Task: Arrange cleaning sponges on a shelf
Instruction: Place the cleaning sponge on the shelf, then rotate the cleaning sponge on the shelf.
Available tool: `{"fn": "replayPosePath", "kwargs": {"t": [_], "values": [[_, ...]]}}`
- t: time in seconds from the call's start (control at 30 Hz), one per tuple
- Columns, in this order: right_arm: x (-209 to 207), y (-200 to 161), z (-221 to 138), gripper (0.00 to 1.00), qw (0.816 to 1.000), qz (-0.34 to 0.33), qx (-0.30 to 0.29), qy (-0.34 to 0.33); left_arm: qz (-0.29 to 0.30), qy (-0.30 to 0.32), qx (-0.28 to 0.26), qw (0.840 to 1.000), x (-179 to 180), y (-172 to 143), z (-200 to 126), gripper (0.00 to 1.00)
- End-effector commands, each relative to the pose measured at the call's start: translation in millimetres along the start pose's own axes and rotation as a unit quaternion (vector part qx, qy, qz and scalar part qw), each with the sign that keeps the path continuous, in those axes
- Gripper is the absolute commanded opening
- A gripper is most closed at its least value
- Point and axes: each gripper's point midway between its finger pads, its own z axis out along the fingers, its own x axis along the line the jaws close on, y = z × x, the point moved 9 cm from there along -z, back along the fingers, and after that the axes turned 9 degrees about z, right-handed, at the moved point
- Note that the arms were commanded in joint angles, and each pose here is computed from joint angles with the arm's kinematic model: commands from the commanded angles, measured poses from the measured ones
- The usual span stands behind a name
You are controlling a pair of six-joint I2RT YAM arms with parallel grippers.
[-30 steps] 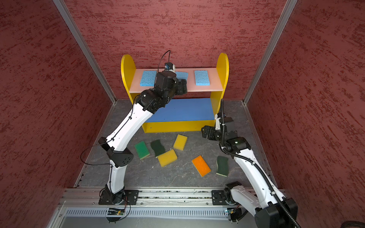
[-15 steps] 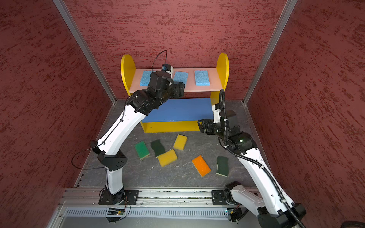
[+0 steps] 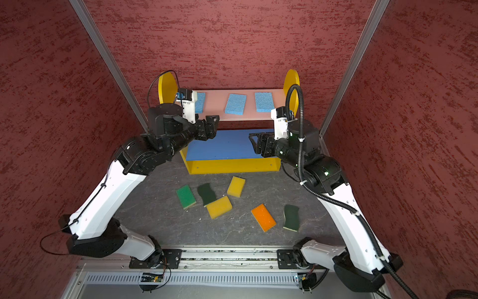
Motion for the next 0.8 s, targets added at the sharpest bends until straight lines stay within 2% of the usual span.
{"fn": "replayPosePath", "kwargs": {"t": [0.0, 0.3, 0.5, 0.77], "values": [[10, 14, 16, 0.57, 1.0, -0.007, 0.01, 0.012, 0.007, -0.013, 0.006, 1.0, 4, -8, -2, 0.83], [14, 40, 85, 0.47, 0.999, 0.002, 0.036, -0.024, -0.016, 0.004, 0.022, 1.0, 37, -28, -13, 0.83], [2, 42, 111, 0.48, 0.997, 0.025, 0.017, -0.069, -0.058, 0.006, 0.003, 0.998, 64, -32, -27, 0.82], [-6, 46, 126, 0.49, 0.994, 0.033, -0.013, -0.105, -0.06, 0.011, -0.005, 0.998, 77, -30, -31, 0.82]]}}
